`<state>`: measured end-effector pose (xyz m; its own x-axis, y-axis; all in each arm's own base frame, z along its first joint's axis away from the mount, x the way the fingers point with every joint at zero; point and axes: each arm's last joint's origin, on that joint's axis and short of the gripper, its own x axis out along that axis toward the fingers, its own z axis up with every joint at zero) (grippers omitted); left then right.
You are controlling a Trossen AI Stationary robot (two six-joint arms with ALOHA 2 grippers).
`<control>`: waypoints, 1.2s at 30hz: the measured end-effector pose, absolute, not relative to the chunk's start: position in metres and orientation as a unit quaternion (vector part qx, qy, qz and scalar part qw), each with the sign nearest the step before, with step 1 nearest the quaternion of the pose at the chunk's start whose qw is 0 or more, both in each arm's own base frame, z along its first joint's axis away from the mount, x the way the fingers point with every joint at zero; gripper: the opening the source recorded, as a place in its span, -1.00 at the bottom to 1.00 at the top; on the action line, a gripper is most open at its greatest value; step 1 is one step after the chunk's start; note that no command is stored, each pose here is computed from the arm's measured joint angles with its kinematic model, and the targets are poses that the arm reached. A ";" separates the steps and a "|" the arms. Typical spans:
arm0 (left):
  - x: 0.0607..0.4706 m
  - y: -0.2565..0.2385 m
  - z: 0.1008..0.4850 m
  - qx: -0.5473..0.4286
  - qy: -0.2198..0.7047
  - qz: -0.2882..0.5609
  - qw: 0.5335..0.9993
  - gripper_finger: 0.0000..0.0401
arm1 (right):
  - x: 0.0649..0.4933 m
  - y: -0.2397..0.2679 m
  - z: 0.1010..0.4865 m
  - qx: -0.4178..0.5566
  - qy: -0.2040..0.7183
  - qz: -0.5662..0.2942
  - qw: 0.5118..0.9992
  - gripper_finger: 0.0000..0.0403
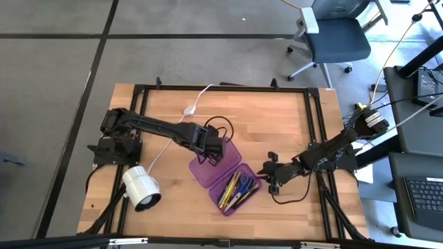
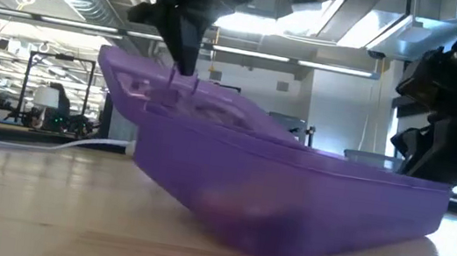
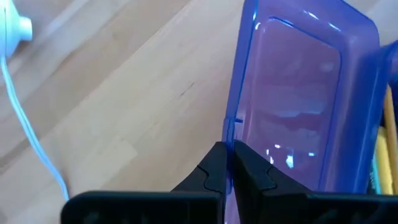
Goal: Pick & place school supplies into a supply box
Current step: Close the purple supply box
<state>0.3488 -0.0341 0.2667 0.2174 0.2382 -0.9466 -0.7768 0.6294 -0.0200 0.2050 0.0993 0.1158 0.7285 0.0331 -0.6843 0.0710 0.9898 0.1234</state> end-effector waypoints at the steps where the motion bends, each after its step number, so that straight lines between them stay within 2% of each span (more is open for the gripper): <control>1: 0.349 -0.034 0.268 -0.256 0.520 0.342 0.739 -0.98 | 0.206 0.100 0.116 0.074 0.364 -0.005 0.928 -0.59; 17: 0.351 -0.034 0.271 -0.223 0.507 0.347 0.756 -0.98 | 0.217 0.117 0.107 0.125 0.331 0.061 0.933 -0.59; 30: 0.359 -0.040 0.274 -0.166 0.483 0.313 0.800 -0.98 | 0.251 0.150 0.099 0.090 0.346 0.115 0.927 -0.59; 36: 0.360 -0.052 0.275 -0.155 0.476 0.297 0.813 -0.98 | 0.256 0.153 0.099 0.085 0.353 0.114 0.925 -0.59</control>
<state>0.3596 -0.0522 0.2752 0.3705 0.3363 -0.8658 -0.6313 0.7749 0.0309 0.2557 0.1529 0.0986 0.7249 0.2704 -0.6335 -0.1510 0.9597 0.2369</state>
